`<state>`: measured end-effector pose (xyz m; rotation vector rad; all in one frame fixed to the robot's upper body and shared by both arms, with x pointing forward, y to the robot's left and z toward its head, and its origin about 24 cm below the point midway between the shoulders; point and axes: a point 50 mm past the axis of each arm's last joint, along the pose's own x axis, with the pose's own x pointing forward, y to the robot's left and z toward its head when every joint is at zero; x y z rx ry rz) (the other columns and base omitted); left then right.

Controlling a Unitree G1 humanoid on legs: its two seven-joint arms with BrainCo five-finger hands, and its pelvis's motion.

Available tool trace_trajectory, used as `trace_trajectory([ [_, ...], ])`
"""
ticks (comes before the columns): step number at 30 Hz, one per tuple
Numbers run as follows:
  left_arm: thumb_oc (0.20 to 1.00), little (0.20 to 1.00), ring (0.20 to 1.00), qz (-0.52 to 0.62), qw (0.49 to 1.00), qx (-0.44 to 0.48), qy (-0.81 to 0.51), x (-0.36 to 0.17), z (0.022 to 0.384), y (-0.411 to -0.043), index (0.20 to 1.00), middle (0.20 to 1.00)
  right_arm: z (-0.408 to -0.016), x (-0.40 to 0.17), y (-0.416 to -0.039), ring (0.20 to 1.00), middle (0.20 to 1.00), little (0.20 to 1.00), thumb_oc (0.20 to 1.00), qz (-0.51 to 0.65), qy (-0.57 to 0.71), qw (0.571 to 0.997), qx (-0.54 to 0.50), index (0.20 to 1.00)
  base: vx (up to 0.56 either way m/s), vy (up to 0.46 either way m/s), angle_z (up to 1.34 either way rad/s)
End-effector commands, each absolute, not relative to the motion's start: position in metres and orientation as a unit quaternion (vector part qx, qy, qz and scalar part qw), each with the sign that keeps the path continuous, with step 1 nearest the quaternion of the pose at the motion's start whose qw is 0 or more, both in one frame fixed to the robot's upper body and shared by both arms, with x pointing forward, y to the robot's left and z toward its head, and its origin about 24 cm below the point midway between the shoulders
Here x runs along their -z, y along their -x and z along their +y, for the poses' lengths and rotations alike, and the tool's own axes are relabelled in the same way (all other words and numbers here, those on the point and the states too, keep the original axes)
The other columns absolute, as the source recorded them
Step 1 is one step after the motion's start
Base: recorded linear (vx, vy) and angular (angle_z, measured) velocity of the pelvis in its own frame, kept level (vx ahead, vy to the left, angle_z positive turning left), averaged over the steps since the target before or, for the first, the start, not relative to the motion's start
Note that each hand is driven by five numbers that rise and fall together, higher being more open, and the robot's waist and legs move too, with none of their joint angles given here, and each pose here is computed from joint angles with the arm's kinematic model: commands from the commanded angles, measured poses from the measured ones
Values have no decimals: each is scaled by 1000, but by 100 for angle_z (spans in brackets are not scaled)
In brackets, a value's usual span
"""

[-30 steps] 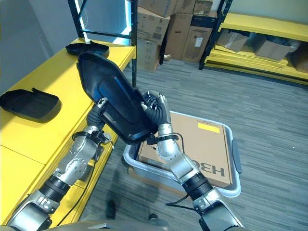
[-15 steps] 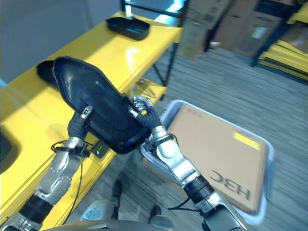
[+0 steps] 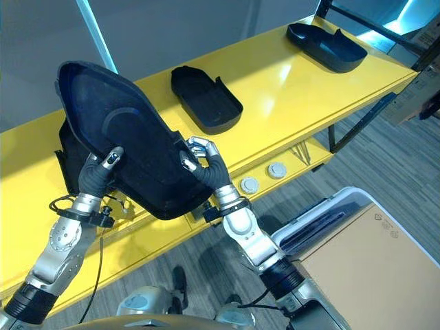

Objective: Move parts from the plastic box to the shelf.

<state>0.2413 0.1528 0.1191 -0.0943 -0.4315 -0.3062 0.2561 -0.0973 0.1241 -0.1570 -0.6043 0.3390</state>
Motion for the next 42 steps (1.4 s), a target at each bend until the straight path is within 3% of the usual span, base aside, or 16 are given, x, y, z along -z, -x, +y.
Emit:
trace_trajectory([
  [1,200,200,200,-304,934,184,26,-157,154,-245,200,200,-76,-141,-227,200,200,200,200,-379,20,902,-208,200,-105,103,3],
  [9,200,200,200,-320,919,227,31,-155,132,-249,200,200,-96,-136,-222,200,200,200,200,-385,37,910,-147,200,-55,-19,81],
  [10,200,200,200,-319,920,224,31,-155,131,-249,200,200,-99,-135,-222,485,485,485,485,-380,37,913,-147,485,3,-130,74],
  [11,200,200,200,-322,921,217,32,-157,129,-250,200,200,-103,-134,-225,1000,1000,1000,1000,-376,37,915,-144,1000,3,-72,84],
  [22,200,200,200,-328,930,166,27,-157,143,-245,200,200,-122,-136,-229,1000,1000,1000,1000,-357,33,926,-122,1000,-25,-65,3],
  [27,200,200,200,-345,932,106,8,-156,163,-236,200,200,-162,-107,-235,1000,1000,1000,1000,-255,18,966,29,1000,-30,-14,-6],
  [32,200,200,200,-355,932,66,-24,-157,181,-227,200,200,-193,-75,-223,1000,1000,1000,1000,-187,31,978,90,1000,-16,-1,-7],
  [42,200,200,200,-365,929,60,-32,-160,193,-225,200,200,-220,-23,-221,1000,1000,1000,1000,-57,97,988,106,1000,0,0,0],
])
